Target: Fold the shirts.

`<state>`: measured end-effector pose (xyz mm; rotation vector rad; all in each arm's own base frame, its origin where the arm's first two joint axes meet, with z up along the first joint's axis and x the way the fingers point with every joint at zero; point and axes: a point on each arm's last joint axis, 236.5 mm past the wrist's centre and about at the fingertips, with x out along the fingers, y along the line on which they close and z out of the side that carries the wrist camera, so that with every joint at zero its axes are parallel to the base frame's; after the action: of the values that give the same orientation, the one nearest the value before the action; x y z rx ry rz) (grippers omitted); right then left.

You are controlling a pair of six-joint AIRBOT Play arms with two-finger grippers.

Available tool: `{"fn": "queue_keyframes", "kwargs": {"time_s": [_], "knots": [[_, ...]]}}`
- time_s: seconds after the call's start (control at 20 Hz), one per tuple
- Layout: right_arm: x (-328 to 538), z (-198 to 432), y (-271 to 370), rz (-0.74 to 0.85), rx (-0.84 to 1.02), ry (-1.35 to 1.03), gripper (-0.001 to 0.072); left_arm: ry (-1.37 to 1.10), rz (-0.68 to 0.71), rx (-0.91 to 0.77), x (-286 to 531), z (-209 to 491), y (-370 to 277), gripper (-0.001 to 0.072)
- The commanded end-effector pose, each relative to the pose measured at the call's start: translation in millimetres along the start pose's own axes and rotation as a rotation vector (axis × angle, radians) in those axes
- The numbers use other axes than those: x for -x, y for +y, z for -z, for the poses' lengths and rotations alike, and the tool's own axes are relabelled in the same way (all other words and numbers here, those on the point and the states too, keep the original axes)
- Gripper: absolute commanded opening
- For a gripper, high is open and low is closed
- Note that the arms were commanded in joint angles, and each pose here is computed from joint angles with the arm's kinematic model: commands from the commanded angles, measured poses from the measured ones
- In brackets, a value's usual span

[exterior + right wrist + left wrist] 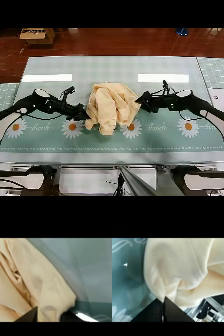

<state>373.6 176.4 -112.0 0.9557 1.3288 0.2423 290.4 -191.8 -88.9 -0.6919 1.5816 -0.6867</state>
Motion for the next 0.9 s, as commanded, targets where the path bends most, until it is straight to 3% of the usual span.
{"fn": "queue_keyframes", "kwargs": {"time_s": [0.0,0.05,0.25,0.45,0.65,0.85], "knots": [[-19.6,-9.0,-7.1,0.033,-0.034,-0.065,0.0219,-0.043,0.000,-0.067,10.9,-18.7,-12.6,0.0017],[-16.6,-10.7,-0.8,0.013,-0.028,-0.057,0.0029,-0.071,0.000,-0.103,19.2,-29.9,-22.7,0.0017],[51.4,-22.5,76.7,-0.137,0.321,-0.047,0.0026,-0.263,0.000,-0.338,88.9,-76.4,-101.3,0.0016],[206.8,-62.0,158.6,-0.172,0.548,-0.359,0.0026,-0.551,-0.062,-0.607,214.9,-87.0,-203.9,0.0016],[388.9,-48.0,240.1,-0.184,0.755,-0.803,0.0026,-0.918,-0.239,-0.825,359.9,-40.0,-299.6,0.0016],[498.1,13.0,286.3,-0.145,0.870,-1.084,0.0026,-1.272,-0.486,-0.963,462.1,58.4,-369.2,0.0016]]}}
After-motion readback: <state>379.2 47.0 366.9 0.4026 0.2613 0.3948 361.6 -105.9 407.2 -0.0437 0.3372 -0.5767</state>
